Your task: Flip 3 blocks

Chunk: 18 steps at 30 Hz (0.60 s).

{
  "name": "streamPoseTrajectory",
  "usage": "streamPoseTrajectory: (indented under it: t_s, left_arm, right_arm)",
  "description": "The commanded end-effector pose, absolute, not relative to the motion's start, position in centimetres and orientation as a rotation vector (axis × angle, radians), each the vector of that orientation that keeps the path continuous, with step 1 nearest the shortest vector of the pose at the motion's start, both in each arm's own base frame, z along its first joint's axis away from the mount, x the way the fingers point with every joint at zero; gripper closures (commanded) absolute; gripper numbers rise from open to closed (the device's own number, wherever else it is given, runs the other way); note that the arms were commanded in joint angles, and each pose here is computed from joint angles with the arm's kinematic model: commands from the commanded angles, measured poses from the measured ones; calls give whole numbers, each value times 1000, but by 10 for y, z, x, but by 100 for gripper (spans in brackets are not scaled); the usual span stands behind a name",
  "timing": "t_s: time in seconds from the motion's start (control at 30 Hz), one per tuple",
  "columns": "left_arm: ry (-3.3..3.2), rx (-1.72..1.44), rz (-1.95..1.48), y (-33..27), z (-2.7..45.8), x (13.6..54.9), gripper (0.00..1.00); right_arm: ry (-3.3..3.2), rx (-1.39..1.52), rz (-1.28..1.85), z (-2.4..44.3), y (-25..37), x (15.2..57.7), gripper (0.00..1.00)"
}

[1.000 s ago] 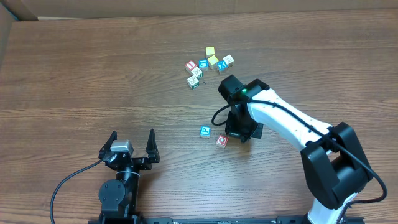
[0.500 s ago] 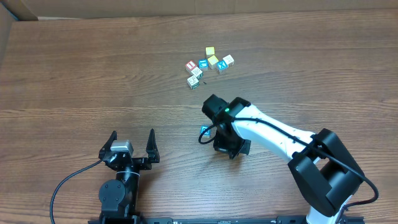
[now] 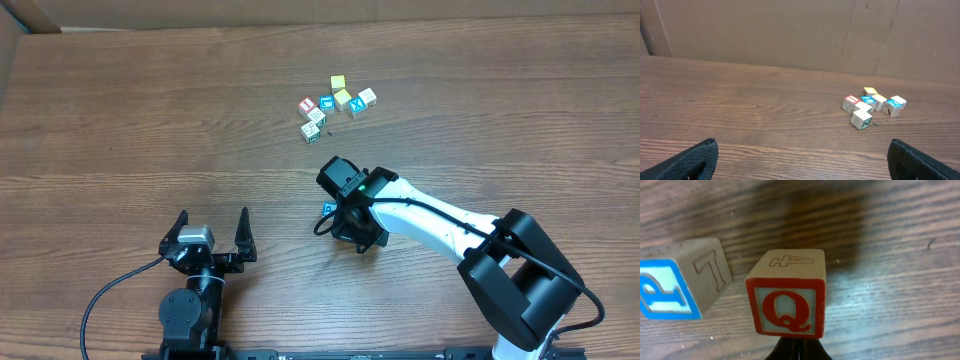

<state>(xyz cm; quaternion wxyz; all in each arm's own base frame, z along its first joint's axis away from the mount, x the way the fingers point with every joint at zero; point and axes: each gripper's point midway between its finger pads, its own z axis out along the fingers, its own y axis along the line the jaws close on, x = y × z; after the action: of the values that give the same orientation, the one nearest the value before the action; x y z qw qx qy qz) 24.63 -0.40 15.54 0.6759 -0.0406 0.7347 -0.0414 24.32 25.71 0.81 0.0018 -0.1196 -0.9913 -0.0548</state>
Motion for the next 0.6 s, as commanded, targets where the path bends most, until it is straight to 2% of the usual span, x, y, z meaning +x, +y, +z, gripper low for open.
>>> streamPoseTrajectory:
  t_s: [0.0,0.13,0.23,0.37,0.57]
  left_arm:
    - [1646,-61,-88,-7,156,246,0]
    - [1646,-61,-88,-7,156,246,0]
    - [1646,-61,-88,-7,156,246,0]
    - [1646,-61,-88,-7,156,246,0]
    - [1646,-61,-88,-7,156,246,0]
  right_arm:
    - [-3146,-402,-193,15,257,249,96]
    - [-3160,-322,-238,23,262,257,96]
    - [-3161,-226,-282,47,265,268,96]
    - [-3162,-238,-259,75,253,283,96]
    - [-3126,-335,-214,69,230,287,96]
